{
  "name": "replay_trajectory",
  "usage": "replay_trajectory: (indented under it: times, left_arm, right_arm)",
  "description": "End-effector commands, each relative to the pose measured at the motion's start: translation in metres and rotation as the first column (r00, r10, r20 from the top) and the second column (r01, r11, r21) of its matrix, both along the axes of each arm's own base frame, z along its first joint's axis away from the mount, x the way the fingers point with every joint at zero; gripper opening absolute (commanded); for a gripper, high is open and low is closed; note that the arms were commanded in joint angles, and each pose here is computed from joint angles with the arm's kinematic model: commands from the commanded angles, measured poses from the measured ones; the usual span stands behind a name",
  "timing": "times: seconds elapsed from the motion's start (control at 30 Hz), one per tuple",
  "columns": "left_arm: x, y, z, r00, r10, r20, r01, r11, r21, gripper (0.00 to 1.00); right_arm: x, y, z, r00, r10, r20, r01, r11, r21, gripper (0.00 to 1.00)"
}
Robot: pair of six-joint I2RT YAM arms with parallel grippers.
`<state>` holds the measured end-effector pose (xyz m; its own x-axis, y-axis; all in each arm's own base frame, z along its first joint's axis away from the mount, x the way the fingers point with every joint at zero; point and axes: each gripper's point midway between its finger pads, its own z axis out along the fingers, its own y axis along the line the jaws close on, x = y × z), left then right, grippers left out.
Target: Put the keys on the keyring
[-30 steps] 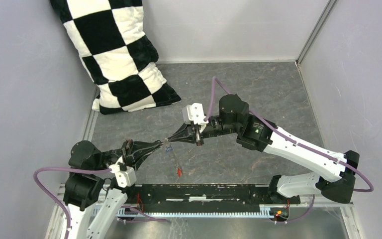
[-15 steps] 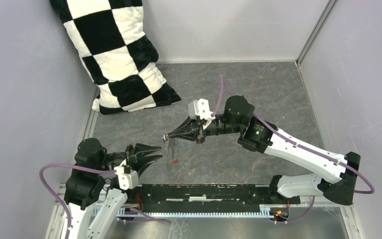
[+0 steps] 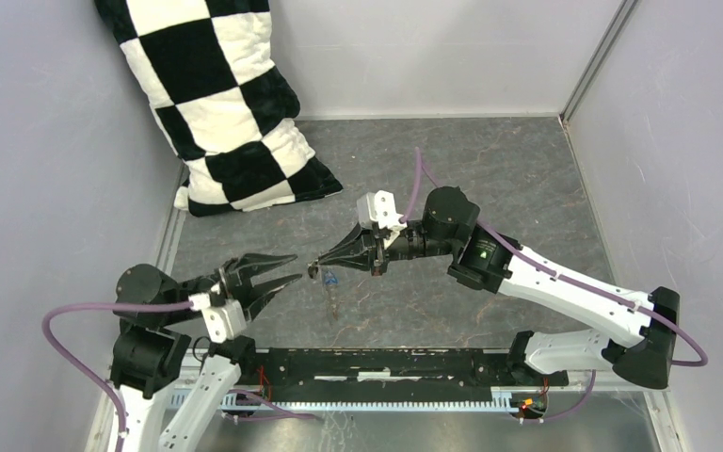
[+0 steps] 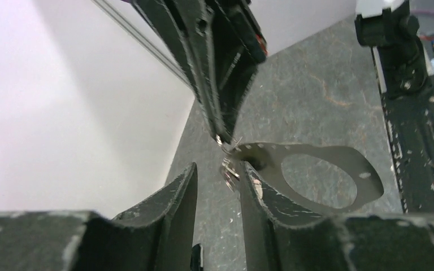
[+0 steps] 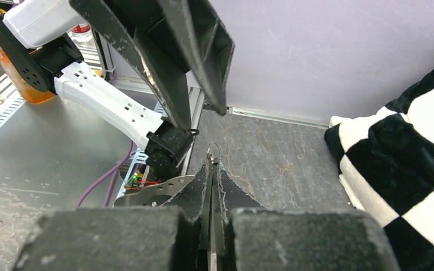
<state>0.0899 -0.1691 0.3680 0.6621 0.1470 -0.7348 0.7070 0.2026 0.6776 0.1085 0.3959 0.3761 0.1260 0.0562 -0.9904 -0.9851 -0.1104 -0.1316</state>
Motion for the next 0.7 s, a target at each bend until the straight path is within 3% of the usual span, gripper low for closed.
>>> replay_trajectory:
  times: [0.0,0.27,0.47,0.67]
  left_arm:
    - [0.013,-0.005,0.031,0.986,0.008,-0.166,-0.028,0.993,-0.117,0.42]
    - [0.017,-0.018,0.010,0.925,-0.087,-0.369,0.071,0.996,-0.059,0.38]
    - [0.010,-0.020,0.011,0.917,-0.127,-0.378,0.116,0.992,-0.052,0.37]
    - [-0.006,-0.020,0.000,0.898,-0.181,-0.400,0.190,0.982,-0.017,0.28]
  right_arm:
    - [-0.006,-0.008,0.034,0.999,0.011,0.040,-0.015,0.993,0.116,0.01]
    - [-0.009,-0.010,0.039,1.000,0.018,0.016,-0.021,0.982,0.187,0.01]
    - [-0.006,-0.010,0.037,1.000,0.003,-0.003,-0.003,0.976,0.220,0.01]
    - [0.001,-0.012,0.037,0.999,-0.048,-0.016,0.050,0.969,0.241,0.01]
